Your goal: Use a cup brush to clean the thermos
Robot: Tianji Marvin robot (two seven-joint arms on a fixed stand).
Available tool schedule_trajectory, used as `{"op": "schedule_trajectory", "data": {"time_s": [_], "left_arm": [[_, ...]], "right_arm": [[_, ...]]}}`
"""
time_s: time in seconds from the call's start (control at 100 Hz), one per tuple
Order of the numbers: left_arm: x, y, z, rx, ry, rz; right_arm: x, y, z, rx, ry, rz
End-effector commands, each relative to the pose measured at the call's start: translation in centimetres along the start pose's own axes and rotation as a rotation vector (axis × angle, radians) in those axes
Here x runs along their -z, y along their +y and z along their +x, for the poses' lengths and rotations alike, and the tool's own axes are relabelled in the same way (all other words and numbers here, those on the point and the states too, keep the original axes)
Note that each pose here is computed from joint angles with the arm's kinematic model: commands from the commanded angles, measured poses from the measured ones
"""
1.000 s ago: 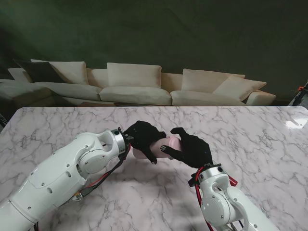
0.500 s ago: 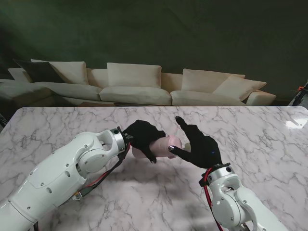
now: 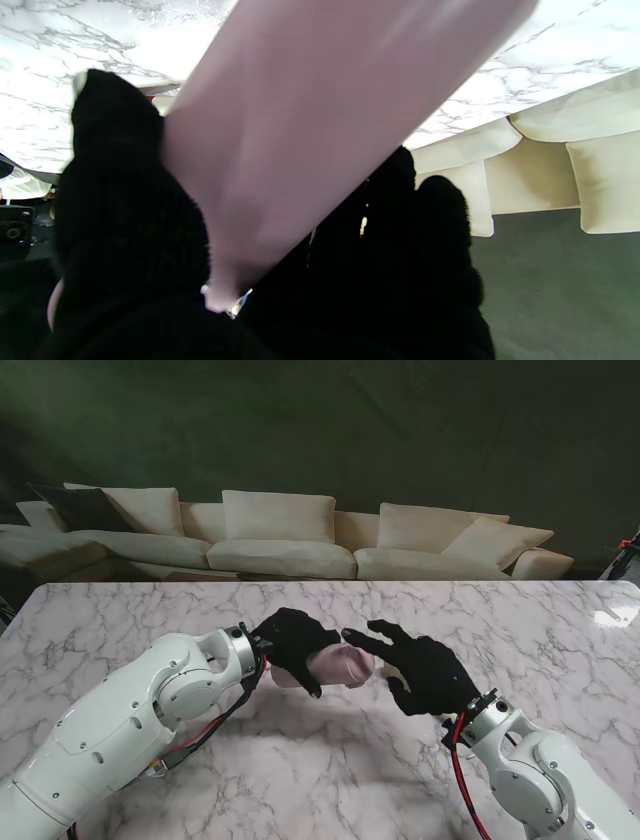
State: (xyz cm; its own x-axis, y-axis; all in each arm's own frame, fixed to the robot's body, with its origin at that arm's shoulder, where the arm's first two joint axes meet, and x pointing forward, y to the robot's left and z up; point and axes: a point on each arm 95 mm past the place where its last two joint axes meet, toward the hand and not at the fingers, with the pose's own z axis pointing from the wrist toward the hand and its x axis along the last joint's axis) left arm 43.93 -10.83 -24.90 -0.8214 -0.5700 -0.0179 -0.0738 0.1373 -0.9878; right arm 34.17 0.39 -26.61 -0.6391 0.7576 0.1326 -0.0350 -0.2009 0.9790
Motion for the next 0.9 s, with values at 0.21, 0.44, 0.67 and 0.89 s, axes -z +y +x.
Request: {"op": "schedule_trajectory", "data": {"time_s": [0.21, 0.44, 0.67, 0.89], "left_arm": [[-0.1, -0.4, 0.2, -0.008, 0.015, 0.004], [-0.2, -0.3, 0.4, -0.005, 0.021, 0.001], [-0.3, -0.3, 0.5, -0.002, 0.023, -0.004], [-0.5, -0.3, 0.5, 0.000, 0.022, -0.010]], "right_arm": [[-1.2, 0.0, -1.2, 0.130, 0.031, 0.024], [-2.1, -0.5, -1.0, 0.196, 0.048, 0.026], [-2.9, -0.9, -0.7, 0.164, 0.022, -0.006], [-3.3, -1.6, -0.2, 0.145, -0.011, -0.041]]}}
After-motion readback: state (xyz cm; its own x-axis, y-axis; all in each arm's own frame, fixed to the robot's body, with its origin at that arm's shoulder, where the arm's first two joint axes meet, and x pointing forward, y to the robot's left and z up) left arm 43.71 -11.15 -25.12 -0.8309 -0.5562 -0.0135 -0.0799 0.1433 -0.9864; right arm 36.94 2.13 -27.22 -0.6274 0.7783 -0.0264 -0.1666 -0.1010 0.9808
